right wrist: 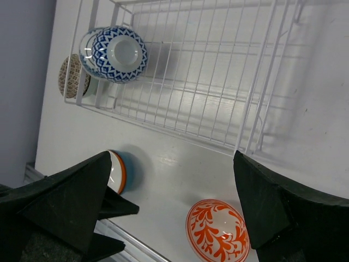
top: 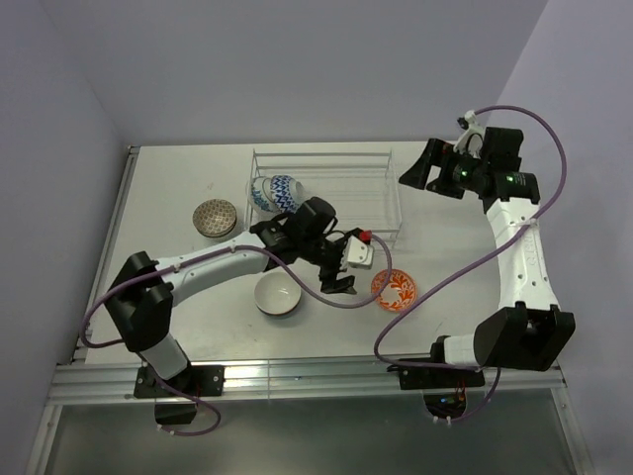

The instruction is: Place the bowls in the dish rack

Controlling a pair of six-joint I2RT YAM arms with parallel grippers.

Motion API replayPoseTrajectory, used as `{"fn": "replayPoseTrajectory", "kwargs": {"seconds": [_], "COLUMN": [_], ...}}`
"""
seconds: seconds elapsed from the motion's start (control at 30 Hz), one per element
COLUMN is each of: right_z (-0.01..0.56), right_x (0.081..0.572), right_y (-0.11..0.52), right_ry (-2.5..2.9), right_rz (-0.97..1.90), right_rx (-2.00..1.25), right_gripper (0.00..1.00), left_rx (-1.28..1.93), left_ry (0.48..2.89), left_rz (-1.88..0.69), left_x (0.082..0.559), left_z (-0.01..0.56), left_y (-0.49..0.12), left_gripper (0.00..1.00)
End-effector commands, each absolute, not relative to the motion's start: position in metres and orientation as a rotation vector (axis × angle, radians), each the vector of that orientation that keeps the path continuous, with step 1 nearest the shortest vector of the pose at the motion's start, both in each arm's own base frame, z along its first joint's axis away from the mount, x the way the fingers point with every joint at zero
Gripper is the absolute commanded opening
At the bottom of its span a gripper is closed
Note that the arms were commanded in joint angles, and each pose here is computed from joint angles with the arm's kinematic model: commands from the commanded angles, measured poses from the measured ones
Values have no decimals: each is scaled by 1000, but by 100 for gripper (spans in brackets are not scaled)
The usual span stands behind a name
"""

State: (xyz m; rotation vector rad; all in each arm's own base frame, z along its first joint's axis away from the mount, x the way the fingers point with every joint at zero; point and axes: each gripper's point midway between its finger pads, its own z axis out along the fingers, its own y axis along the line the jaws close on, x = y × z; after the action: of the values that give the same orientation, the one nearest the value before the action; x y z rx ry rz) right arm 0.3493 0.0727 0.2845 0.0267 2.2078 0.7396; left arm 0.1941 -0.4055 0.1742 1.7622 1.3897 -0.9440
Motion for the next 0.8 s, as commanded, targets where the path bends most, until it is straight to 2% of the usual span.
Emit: {"fn": "replayPoseTrajectory", "kwargs": {"seconds": [0.0, 0.37, 0.6, 0.77], "right_z": [291, 280, 268, 266], "right_x": [335, 327, 312, 301], "right_y": [62, 37, 37, 42], "right_ry": [2192, 2204, 2239, 2271], "right_rz": [808, 819, 799, 856], "right_rx": [53, 148, 138, 126], "right_gripper": [100, 100, 100, 100], "left_rx": [1866, 2094, 2143, 2168], "left_ry": [1112, 788, 705, 645], "left_rz": [-859, -736, -687, -646], "left_x": [194, 175, 168, 165], "left_z": [185, 127, 100, 89], "left_y": [-429, -468, -488, -496], "left_gripper": [80, 76, 75, 70]}}
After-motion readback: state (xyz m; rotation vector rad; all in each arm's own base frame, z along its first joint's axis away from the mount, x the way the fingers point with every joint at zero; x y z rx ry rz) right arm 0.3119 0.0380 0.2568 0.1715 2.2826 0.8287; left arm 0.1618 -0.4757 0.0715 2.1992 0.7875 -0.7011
